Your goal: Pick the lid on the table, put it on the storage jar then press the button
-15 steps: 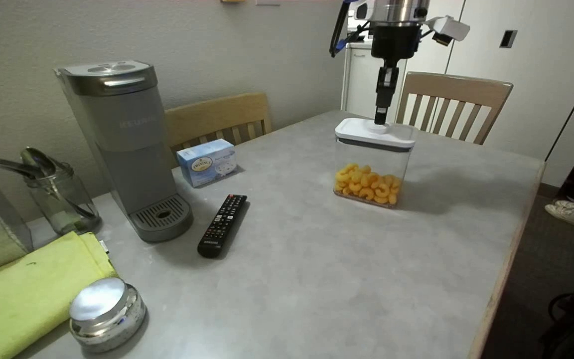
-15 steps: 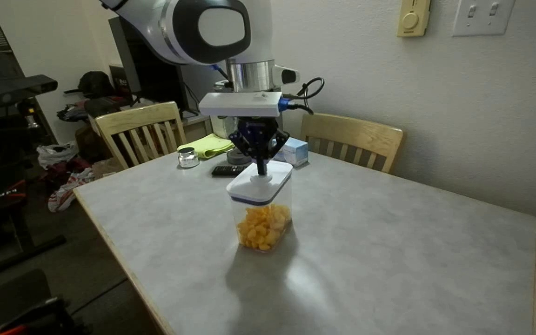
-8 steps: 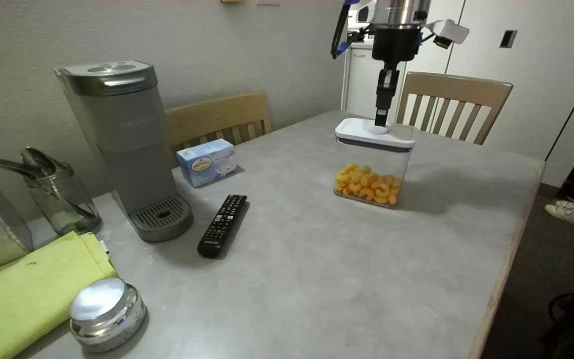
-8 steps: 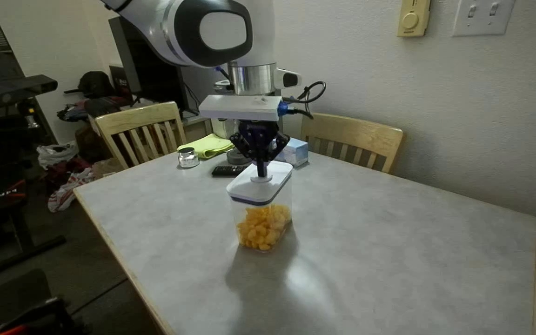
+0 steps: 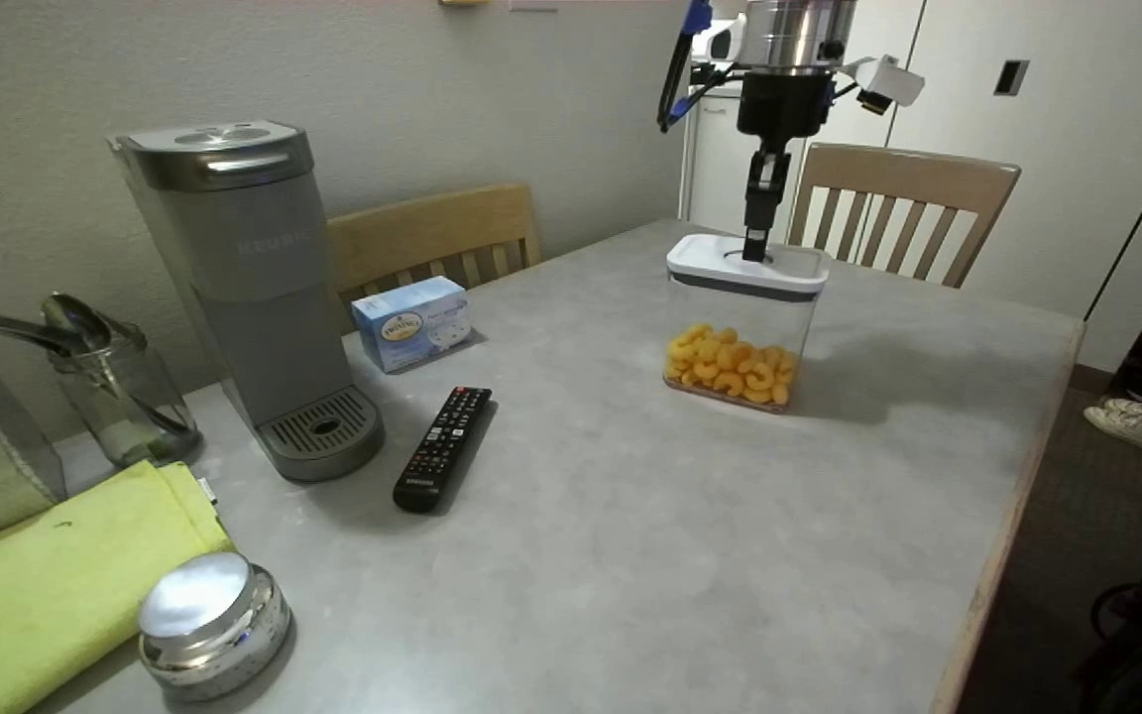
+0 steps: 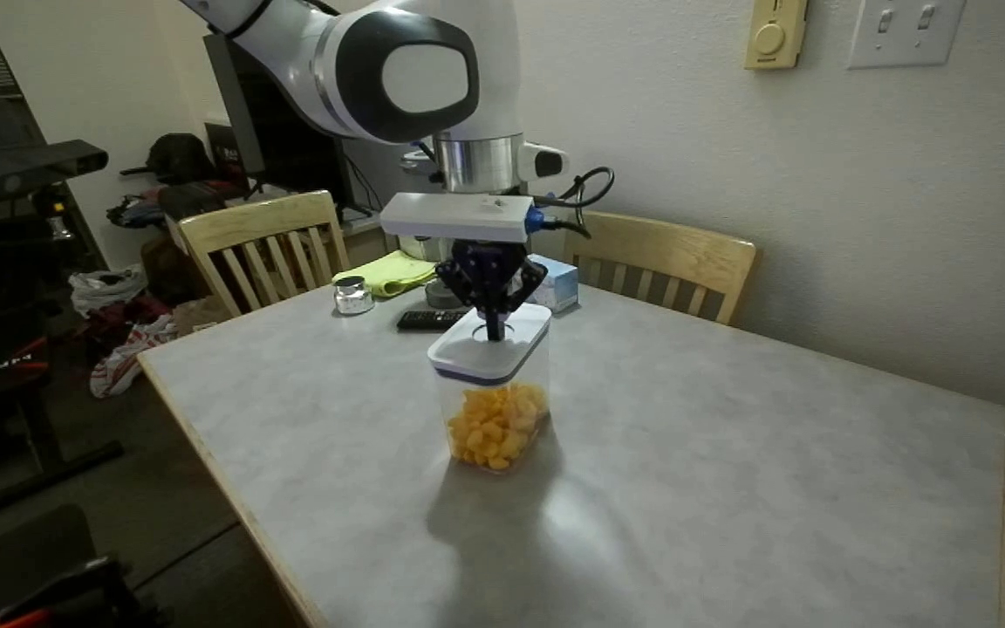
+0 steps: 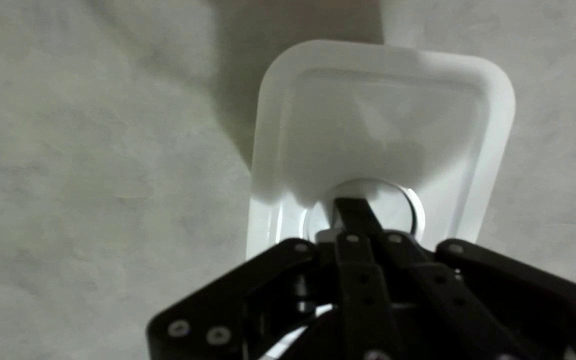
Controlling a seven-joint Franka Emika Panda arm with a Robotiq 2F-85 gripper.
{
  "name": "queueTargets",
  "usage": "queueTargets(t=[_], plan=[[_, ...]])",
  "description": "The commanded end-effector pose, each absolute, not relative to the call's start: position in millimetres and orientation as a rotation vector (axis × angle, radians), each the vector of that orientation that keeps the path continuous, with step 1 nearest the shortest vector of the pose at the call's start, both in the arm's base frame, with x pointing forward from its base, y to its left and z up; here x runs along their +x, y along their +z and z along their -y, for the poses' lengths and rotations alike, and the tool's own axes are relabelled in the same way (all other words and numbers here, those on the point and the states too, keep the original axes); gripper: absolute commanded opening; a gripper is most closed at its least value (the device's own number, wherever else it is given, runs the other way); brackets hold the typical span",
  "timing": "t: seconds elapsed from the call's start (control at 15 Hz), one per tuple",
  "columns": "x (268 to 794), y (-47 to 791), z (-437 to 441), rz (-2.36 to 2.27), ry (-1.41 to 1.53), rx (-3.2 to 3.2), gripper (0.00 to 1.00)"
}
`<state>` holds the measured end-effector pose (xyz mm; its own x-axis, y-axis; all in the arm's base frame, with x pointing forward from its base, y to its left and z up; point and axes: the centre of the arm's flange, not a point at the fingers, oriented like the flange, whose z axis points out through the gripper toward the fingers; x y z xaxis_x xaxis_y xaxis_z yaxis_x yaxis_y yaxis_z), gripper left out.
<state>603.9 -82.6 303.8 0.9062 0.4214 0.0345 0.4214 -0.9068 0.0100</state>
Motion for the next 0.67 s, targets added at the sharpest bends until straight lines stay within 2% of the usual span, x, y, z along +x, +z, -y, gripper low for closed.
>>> queueTargets(t=[0.0, 0.6], plan=[[602.7, 259.1, 93.9, -0.674, 0.021, 3.07, 0.0], [591.9, 308.0, 90.0, -0.678, 0.03, 3.043, 0.0]])
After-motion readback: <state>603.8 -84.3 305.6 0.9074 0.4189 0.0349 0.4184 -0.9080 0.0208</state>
